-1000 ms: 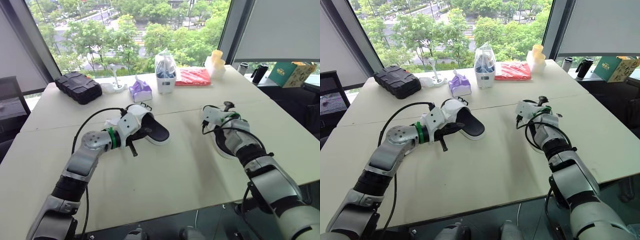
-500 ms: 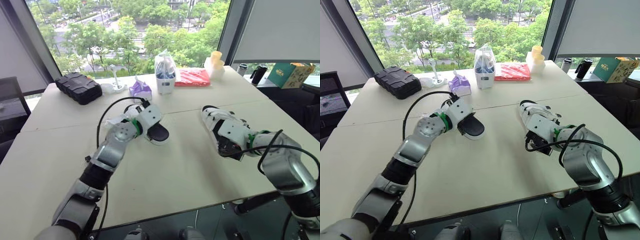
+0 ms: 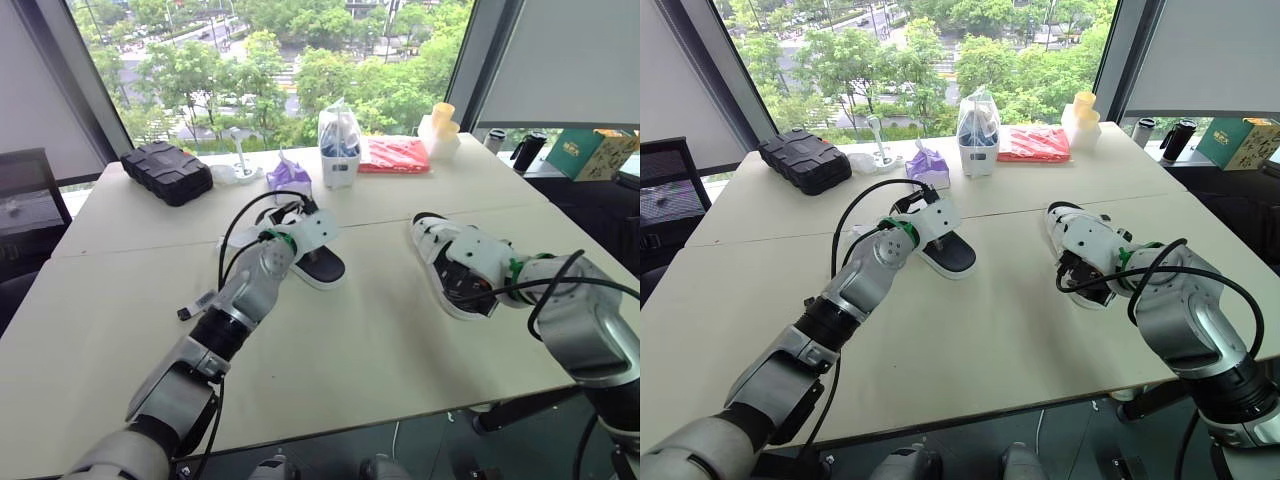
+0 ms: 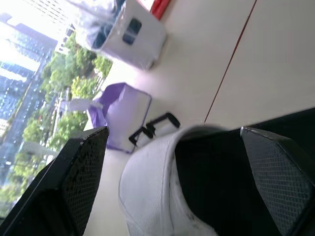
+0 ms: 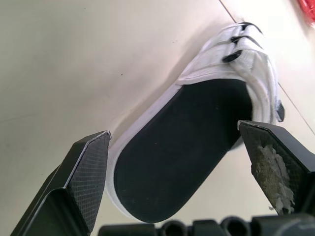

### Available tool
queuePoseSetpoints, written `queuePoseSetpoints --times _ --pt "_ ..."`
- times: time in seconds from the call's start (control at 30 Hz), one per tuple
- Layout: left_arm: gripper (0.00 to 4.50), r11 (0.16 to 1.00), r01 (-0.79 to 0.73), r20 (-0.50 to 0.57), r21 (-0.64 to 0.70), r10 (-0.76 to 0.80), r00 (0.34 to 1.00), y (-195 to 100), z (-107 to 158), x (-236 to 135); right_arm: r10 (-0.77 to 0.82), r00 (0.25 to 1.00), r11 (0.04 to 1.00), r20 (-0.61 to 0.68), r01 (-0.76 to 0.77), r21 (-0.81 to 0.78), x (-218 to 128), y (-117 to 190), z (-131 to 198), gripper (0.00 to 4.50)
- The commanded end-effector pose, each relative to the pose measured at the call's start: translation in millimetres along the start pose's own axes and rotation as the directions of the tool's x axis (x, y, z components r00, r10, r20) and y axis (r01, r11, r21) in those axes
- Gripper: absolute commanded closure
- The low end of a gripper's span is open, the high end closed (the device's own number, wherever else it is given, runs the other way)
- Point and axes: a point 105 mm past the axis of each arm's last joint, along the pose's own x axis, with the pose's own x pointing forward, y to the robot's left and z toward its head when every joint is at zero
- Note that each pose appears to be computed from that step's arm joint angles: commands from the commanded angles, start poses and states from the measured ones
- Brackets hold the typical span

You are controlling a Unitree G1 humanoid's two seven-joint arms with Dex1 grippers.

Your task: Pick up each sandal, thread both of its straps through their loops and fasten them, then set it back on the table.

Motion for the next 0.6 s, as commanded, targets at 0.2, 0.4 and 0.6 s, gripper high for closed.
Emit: queuePoseSetpoints --times 0.2,0.4,0.6 --pt "0.06 0.994 -0.089 -0.045 0.056 0.091 0.995 25 -16 15 -0.057 0.997 0.998 0.046 0.058 -0.022 -9 -10 14 0.00" --pt "0.06 0.994 -0.087 -0.085 0.067 0.092 0.992 29 -29 24 -0.059 0.997 0.998 0.053 0.060 -0.017 -9 -9 15 0.00" --pt "0.06 0.990 -0.110 -0.126 0.091 0.121 0.985 42 -47 21 -0.065 0.996 0.998 0.055 0.065 -0.013 -10 -8 16 0.00"
